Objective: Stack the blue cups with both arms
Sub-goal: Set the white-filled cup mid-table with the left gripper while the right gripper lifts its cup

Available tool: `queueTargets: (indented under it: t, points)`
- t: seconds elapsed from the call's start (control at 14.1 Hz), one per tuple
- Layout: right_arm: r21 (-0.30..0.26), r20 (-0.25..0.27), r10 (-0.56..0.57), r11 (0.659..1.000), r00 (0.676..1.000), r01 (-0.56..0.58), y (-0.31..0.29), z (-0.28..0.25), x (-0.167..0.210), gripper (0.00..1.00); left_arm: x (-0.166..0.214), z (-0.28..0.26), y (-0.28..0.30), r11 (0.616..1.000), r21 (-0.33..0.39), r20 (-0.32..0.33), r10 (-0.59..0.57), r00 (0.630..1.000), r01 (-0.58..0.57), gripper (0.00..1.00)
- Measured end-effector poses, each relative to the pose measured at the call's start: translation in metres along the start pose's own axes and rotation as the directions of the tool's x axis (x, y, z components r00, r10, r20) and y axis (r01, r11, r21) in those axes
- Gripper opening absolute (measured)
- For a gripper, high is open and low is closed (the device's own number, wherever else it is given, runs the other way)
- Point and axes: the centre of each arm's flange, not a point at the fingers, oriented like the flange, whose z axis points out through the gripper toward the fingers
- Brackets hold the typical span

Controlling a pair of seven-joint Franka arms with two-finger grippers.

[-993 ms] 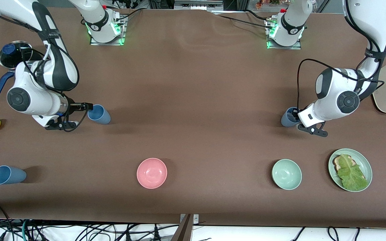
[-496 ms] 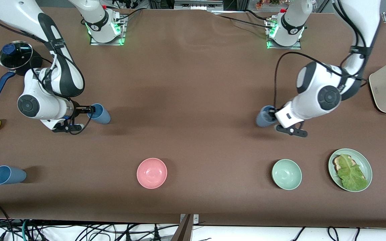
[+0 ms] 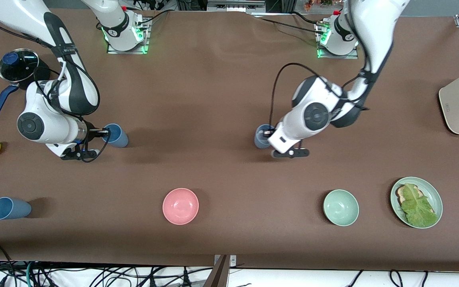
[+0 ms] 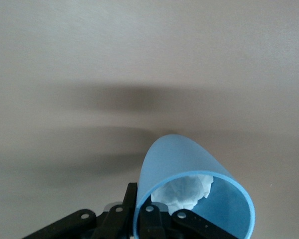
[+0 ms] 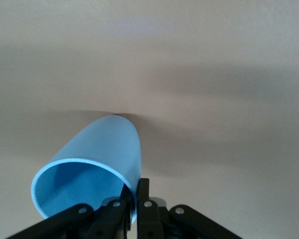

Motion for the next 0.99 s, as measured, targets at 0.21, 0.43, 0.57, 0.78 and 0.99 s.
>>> queueTargets:
  t: [0.21, 0.43, 0.57, 0.78, 0.99]
  points:
    - [-0.026, 0.034, 0.087, 0.996, 0.996, -0.086, -0.057, -0.036, 0.011, 0.06, 0.004, 0.024, 0.007, 0.999, -0.012, -0.001, -0.053, 0.999, 0.053, 0.07]
    - [-0.022, 0.024, 0.194, 0.981, 0.981, -0.194, -0.169, -0.053, 0.018, 0.06, 0.009, 0.016, 0.006, 0.997, -0.016, -0.010, -0.075, 0.997, 0.075, 0.29]
    - [0.047, 0.033, 0.285, 0.957, 0.958, -0.286, -0.235, -0.063, 0.017, 0.06, 0.011, -0.008, 0.000, 0.996, 0.007, 0.007, -0.085, 0.996, 0.084, 0.50]
    - [0.147, 0.066, 0.400, 0.902, 0.914, -0.406, -0.309, -0.083, 0.011, 0.06, 0.010, -0.080, -0.026, 0.993, 0.058, 0.011, -0.102, 0.995, 0.101, 0.79]
    - [0.189, 0.077, 0.501, 0.842, 0.862, -0.506, -0.384, -0.096, -0.002, 0.06, 0.007, -0.149, -0.059, 0.983, 0.183, 0.012, -0.036, 0.999, 0.033, 1.00]
